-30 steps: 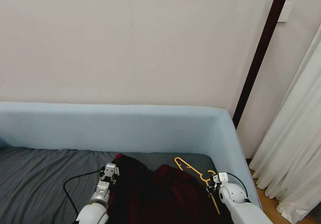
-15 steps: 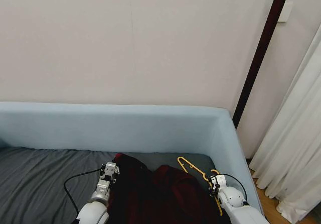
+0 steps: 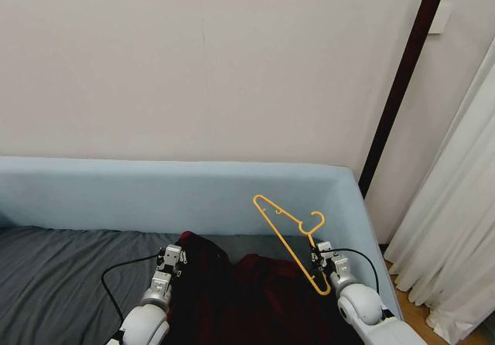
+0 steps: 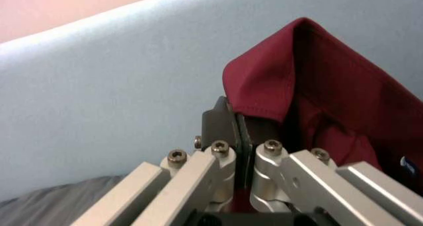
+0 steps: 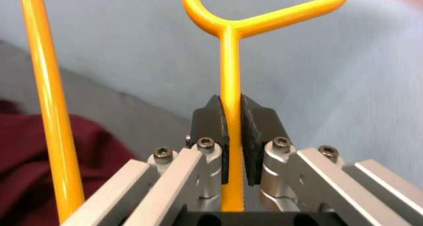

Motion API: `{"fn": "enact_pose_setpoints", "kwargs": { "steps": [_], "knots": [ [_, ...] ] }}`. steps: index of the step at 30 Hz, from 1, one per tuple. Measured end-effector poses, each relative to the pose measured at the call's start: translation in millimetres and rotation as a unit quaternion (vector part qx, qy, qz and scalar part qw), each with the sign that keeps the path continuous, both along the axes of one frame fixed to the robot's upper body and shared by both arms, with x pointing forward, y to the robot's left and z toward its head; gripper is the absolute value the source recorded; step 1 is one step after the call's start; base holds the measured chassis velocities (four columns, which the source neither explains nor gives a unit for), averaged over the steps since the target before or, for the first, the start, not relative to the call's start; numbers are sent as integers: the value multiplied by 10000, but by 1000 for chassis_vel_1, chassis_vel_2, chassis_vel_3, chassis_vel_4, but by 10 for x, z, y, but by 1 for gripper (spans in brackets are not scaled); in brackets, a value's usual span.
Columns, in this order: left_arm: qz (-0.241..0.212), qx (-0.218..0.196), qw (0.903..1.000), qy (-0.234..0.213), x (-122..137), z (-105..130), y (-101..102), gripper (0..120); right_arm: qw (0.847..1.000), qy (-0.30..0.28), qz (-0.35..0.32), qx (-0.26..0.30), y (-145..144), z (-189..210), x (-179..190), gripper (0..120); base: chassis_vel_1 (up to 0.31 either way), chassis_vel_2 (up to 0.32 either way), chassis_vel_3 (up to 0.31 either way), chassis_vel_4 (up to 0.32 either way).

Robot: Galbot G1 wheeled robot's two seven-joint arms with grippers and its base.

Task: Pick up the clothes from the sofa and hang them on the clothes hanger.

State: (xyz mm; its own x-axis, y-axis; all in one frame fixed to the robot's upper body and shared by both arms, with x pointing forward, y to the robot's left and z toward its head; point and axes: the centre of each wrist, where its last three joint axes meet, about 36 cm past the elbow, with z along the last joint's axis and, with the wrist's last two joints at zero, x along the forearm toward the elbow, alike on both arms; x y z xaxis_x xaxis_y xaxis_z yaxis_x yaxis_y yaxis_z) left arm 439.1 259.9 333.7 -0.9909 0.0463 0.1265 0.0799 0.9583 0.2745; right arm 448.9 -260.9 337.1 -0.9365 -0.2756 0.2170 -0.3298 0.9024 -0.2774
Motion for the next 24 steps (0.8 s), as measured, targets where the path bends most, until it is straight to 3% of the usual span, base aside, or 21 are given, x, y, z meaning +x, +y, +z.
{"fn": "enact_pose_setpoints", "kwargs": {
  "steps": [3, 7, 12, 24],
  "knots": [
    [-74, -24, 10000, 10, 20, 40, 10, 0, 9979, -200, 412, -451, -17, 31, -422, 5, 0, 0, 0, 0],
    [-104, -17, 9999, 11, 30, 60, 33, 0, 9951, -170, 607, -762, 29, 6, -688, 5, 0, 0, 0, 0],
    [-142, -72, 9999, -20, 19, 165, 72, 0, 9878, -121, 875, -1280, 340, -89, -1108, 5, 0, 0, 0, 0],
    [-274, -184, 9994, -100, -180, 337, 34, 0, 9838, -199, 927, -1519, 1118, -376, -1376, 5, 0, 0, 0, 0]
  ]
}}
